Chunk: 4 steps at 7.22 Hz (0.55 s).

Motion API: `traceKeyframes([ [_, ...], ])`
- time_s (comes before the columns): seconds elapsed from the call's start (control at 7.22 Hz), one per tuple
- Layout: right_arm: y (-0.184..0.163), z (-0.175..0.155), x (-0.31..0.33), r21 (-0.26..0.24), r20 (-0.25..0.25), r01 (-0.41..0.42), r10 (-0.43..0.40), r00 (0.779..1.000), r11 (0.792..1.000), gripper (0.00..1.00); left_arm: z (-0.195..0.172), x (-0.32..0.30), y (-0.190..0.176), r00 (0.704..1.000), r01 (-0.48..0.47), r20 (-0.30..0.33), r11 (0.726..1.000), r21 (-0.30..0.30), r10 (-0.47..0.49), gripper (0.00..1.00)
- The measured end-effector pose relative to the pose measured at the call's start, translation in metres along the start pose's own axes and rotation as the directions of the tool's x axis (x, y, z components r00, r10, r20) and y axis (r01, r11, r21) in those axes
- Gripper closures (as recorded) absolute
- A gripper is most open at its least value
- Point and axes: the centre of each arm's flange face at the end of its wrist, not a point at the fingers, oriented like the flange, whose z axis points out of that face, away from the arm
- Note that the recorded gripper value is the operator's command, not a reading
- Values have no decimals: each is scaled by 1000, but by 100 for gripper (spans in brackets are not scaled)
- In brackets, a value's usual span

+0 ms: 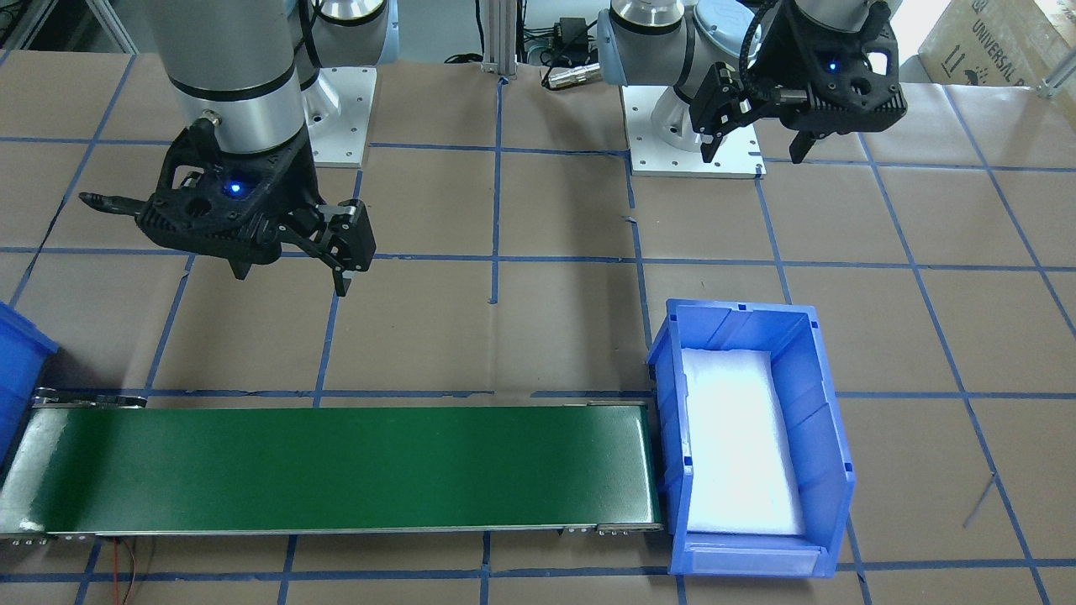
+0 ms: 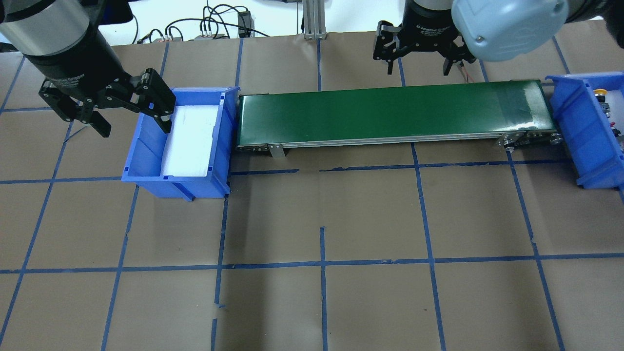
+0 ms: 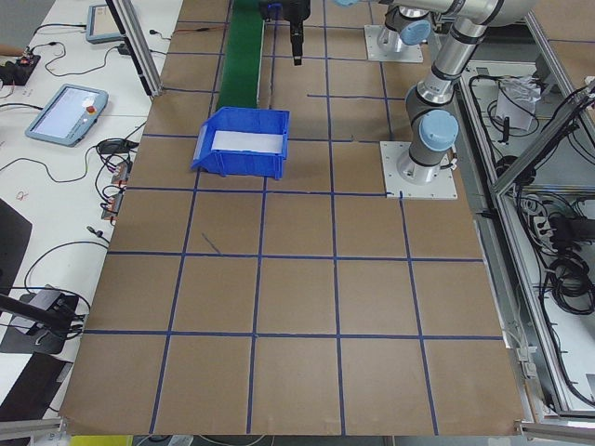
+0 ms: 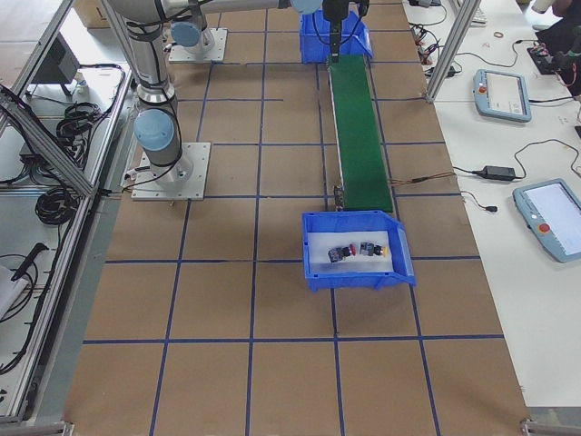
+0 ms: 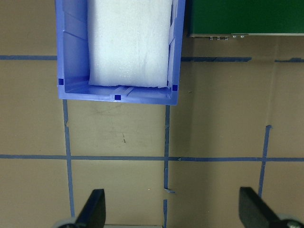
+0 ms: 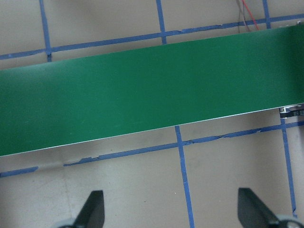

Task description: Transport two buttons from left to right

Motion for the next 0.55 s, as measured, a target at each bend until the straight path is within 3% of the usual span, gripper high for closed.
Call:
traceKeyframes([
  [0.55,-21,10,58,-33,-3,-41,41,999,999,0,0,1,0,1000,0,-6,1000,1,0,0],
])
